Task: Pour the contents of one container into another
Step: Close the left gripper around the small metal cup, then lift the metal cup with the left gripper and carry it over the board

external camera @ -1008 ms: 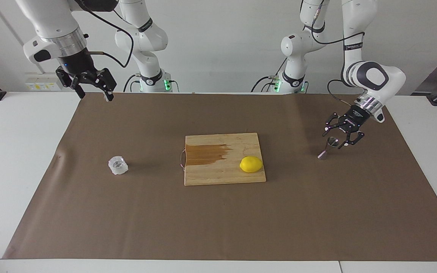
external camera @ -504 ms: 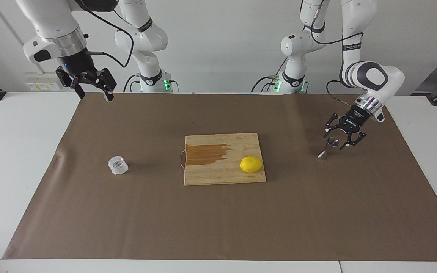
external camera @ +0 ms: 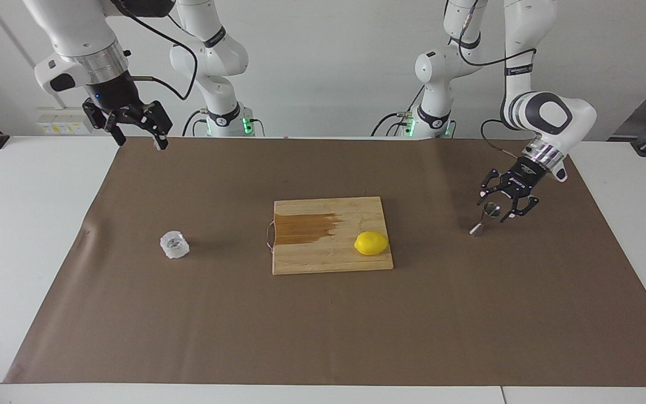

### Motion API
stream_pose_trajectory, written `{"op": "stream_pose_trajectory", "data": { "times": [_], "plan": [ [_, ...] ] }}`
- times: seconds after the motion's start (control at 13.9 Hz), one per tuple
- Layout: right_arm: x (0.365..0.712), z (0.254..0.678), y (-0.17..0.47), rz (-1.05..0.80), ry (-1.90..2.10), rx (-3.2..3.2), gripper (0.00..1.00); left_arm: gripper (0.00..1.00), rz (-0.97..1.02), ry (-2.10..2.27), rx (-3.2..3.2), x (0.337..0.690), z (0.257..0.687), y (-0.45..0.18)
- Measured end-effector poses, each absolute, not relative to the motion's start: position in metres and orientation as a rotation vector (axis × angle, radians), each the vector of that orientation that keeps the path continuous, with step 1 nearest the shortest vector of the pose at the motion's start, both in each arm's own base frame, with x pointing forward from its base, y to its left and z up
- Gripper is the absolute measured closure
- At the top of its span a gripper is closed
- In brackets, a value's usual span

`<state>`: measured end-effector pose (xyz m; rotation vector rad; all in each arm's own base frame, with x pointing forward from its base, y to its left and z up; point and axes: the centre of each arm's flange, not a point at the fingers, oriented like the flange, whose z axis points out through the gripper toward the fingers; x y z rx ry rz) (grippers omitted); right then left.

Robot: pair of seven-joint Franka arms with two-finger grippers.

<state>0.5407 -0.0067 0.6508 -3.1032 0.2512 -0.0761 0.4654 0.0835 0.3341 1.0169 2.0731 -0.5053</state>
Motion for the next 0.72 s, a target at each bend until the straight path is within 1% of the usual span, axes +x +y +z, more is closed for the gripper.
{"op": "stream_pose_trajectory", "data": {
  "times": [0.14, 0.5, 0.72],
  "plan": [
    [0.541, 0.651, -0.007, -0.076, 0.251, -3.103, 0.00, 0.49, -0.505, 2.073, 1.016, 0.465, 0.334, 0.084],
    [0.541, 0.651, -0.007, -0.076, 0.251, -3.103, 0.00, 0.49, -0.505, 2.072, 1.013, 0.466, 0.334, 0.084],
    [0.541, 0.651, -0.007, -0.076, 0.251, -3.103, 0.00, 0.49, -0.516, 2.047, 0.997, 0.481, 0.352, 0.081]
  ]
}}
